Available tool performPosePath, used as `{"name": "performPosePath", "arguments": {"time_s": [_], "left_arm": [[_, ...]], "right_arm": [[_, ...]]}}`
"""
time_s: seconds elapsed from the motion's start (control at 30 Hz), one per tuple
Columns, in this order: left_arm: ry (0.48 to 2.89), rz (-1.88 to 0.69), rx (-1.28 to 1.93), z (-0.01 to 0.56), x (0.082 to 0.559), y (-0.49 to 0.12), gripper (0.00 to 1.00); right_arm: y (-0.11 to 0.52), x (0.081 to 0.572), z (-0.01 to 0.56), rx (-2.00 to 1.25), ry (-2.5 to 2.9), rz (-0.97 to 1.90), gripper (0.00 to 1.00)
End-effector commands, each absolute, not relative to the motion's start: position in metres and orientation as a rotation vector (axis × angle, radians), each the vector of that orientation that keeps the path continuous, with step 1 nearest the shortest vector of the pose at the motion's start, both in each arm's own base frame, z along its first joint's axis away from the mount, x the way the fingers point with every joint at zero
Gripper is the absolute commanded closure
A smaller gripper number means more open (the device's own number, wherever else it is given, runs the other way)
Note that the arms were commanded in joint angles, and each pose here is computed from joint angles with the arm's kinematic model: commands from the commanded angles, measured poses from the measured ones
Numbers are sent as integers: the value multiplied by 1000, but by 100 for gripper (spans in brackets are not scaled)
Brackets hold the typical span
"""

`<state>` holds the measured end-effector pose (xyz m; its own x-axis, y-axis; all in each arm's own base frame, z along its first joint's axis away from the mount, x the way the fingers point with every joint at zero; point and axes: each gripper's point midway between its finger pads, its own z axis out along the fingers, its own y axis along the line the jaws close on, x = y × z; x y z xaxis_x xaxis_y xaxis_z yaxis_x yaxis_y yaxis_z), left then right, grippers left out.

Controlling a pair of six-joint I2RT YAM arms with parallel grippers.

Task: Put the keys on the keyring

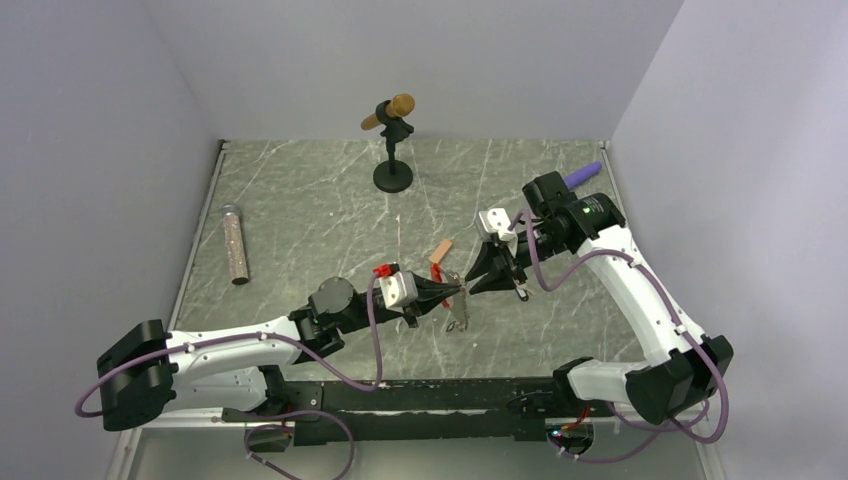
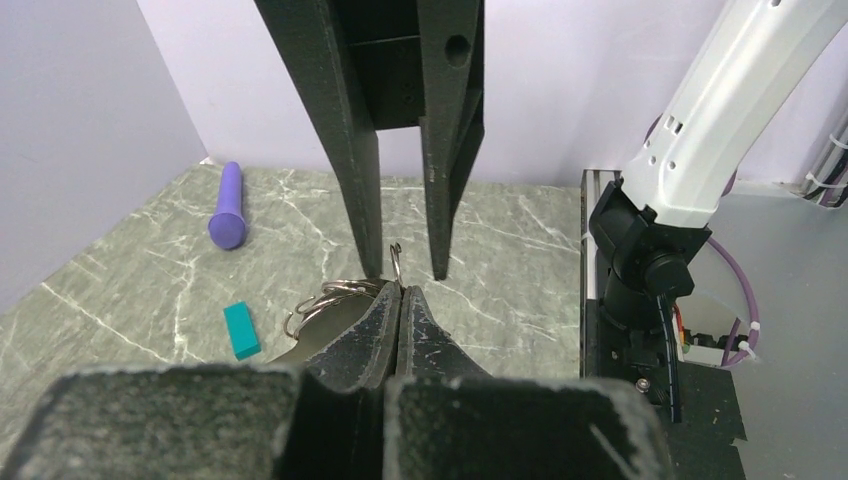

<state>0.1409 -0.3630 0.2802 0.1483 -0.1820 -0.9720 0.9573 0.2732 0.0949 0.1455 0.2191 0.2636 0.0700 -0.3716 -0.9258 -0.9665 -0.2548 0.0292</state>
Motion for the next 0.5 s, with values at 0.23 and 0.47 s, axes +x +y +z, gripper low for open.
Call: {"name": "performPosePath", "arguments": {"time_s": [0.23, 0.47], "left_arm": [[1017, -1045, 870, 303, 135, -356, 100], [1023, -1039, 850, 304, 138, -355, 100]], "right_arm": [[222, 151, 287, -1714, 1262, 1127, 67], [224, 145, 284, -1712, 1245, 1204, 70]]}}
